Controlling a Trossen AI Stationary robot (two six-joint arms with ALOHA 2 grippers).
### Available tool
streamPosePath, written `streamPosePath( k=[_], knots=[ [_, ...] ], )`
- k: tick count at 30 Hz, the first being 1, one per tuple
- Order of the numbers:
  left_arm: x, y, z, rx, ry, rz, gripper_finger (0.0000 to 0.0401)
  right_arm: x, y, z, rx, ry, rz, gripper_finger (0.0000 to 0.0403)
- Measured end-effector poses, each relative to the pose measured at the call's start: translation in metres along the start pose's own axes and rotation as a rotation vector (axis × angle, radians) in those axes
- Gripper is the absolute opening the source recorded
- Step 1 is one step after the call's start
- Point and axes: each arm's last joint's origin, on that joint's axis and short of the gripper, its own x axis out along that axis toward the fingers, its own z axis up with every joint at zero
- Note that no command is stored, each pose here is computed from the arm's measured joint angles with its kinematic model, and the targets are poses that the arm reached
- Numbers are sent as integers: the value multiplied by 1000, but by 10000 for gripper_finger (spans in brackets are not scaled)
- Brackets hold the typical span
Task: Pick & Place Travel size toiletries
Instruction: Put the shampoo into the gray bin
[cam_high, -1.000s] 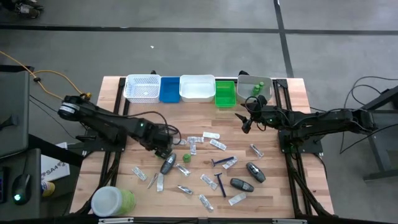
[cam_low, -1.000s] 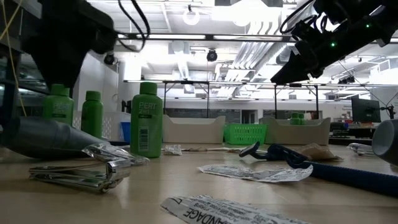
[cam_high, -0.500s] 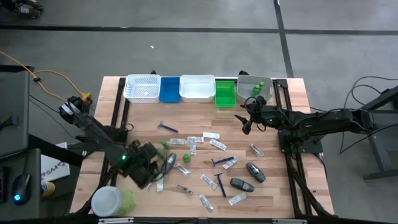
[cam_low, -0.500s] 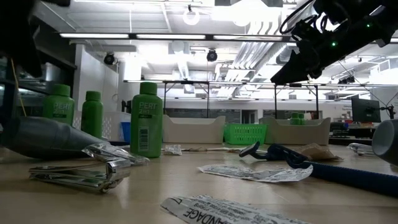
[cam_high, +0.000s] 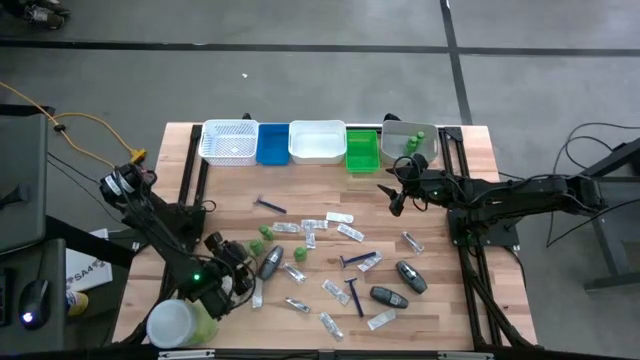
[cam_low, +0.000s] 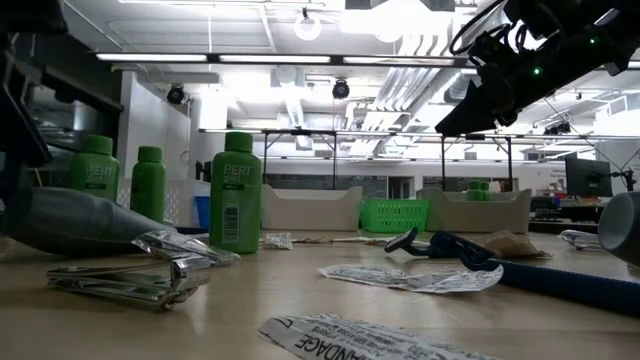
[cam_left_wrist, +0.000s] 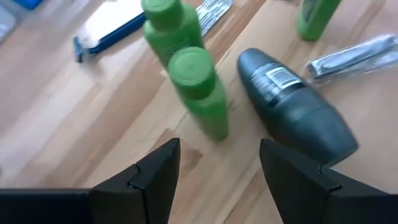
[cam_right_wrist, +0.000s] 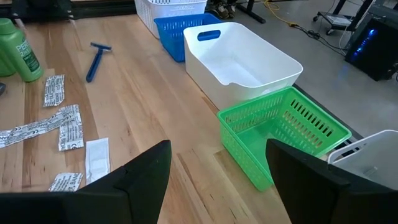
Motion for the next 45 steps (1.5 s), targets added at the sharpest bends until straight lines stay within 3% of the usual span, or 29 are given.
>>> streamPosePath(
  k=[17,25,35,45],
  knots=[
    [36,16,-31,-105,-112,-85,219,0,0,0,-4,0,0,256],
    [38,18,-34,-86,-89,-80,224,0,0,0,-4,0,0,256],
    [40,16,-29,-131,-149,-86,303,0,0,0,-3,0,0,256],
    [62,11,-16,-166,-110,-39,297,0,0,0,-3,0,0,256]
  ],
)
